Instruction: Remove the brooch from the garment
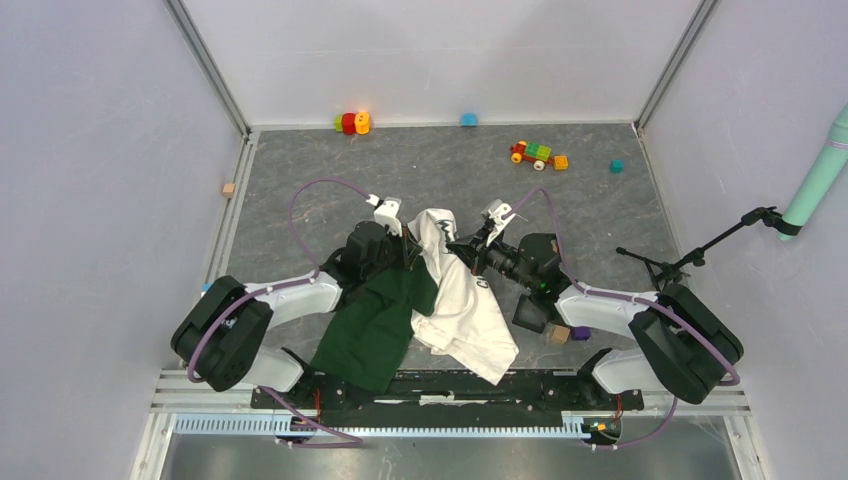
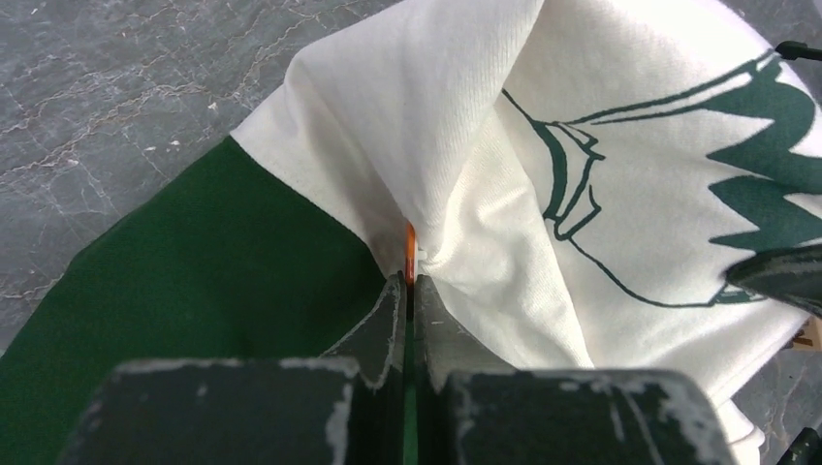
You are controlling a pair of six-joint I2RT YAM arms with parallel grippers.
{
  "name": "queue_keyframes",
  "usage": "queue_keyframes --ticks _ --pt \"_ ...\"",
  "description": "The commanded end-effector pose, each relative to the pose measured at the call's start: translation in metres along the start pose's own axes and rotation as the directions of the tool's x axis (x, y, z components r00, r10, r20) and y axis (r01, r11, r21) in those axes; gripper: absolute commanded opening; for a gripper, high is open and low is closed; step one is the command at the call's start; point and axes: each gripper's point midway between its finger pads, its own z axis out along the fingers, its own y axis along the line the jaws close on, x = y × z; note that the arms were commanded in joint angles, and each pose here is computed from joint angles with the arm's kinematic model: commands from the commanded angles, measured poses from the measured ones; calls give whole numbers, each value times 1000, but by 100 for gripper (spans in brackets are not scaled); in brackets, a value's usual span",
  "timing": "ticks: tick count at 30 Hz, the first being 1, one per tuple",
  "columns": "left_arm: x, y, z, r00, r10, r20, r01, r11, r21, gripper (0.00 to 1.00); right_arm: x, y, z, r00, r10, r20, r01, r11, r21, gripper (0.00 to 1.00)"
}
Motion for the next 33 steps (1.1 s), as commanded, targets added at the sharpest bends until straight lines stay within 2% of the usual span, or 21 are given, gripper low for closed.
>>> queue_keyframes --ticks 1,5,7,15,19,23,29,30,33 --pt "-29 1 -10 997 45 68 -43 999 -33 2 -26 -9 1 997 -25 76 20 998 66 0" --pt "-38 3 -31 995 18 96 -12 998 -58 2 -27 -30 -3 998 20 55 -31 981 193 0" --pt "-37 2 -40 996 -15 92 20 998 -56 2 -30 -32 -6 998 37 48 -46 976 211 0" --pt "-46 -22 -61 993 -84 77 80 995 61 2 -18 -20 -19 989 139 -59 -124 971 204 0" --pt "-58 -21 -69 988 -126 94 120 990 71 2 -2 -5 -30 976 194 -97 -178 973 149 0" --pt "-62 -31 -72 988 -140 60 130 979 156 2 26 15 -39 944 287 -162 -279 958 73 1" --pt "-61 -49 -76 988 -153 16 144 957 252 2 22 23 -41 937 310 -162 -307 951 39 14" --pt "-63 -49 -77 987 -157 20 147 956 254 2 18 24 -40 937 312 -159 -310 950 41 19" --pt "-71 -53 -82 985 -166 34 151 951 269 2 0 26 -37 934 332 -130 -331 943 34 52"
